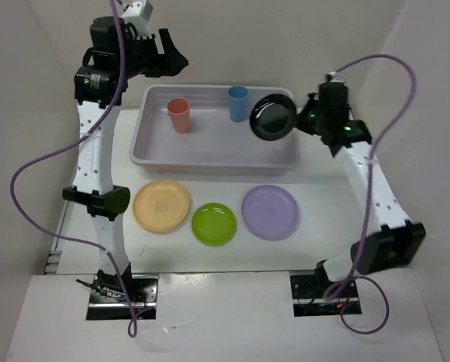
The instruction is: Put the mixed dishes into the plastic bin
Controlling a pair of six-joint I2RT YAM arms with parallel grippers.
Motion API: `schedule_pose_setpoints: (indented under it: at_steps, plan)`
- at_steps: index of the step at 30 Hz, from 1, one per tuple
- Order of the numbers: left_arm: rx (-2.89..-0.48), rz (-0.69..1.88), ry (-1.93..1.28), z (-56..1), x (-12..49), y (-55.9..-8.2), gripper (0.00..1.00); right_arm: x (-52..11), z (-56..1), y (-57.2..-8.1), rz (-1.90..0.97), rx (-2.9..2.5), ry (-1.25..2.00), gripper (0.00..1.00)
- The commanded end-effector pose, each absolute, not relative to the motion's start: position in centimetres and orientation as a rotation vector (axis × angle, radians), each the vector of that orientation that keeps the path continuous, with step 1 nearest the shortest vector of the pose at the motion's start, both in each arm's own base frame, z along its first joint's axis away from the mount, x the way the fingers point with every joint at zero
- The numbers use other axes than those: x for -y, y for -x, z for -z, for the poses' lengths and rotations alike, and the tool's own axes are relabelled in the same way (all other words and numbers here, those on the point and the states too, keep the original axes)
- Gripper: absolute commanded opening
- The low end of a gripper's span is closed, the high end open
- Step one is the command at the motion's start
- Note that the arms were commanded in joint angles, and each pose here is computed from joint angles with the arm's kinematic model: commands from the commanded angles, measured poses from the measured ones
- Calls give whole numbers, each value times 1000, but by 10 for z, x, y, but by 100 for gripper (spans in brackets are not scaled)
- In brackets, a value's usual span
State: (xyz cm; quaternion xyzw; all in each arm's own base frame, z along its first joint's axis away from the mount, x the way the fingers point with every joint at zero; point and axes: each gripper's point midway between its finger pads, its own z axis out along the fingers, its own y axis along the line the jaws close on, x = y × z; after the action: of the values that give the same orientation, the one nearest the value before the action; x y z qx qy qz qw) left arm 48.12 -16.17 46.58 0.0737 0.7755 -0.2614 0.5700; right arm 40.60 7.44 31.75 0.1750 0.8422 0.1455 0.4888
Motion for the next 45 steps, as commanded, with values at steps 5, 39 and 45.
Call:
schedule_pose_setpoints:
  at_steps: [5, 39, 45]
  plan:
    - [-1733, 498, -168, -522, 123, -406, 83, -182, -219, -484, -433, -2198, -304, 0]
    - [-1751, 500, -180, -470, 102, -322, 88, -27, -271, -362, -284, -2163, -465, 93]
    - [-1743, 586, -231, -466, 119, -325, 88, 4, -196, -306, -165, -2409, -403, 91]
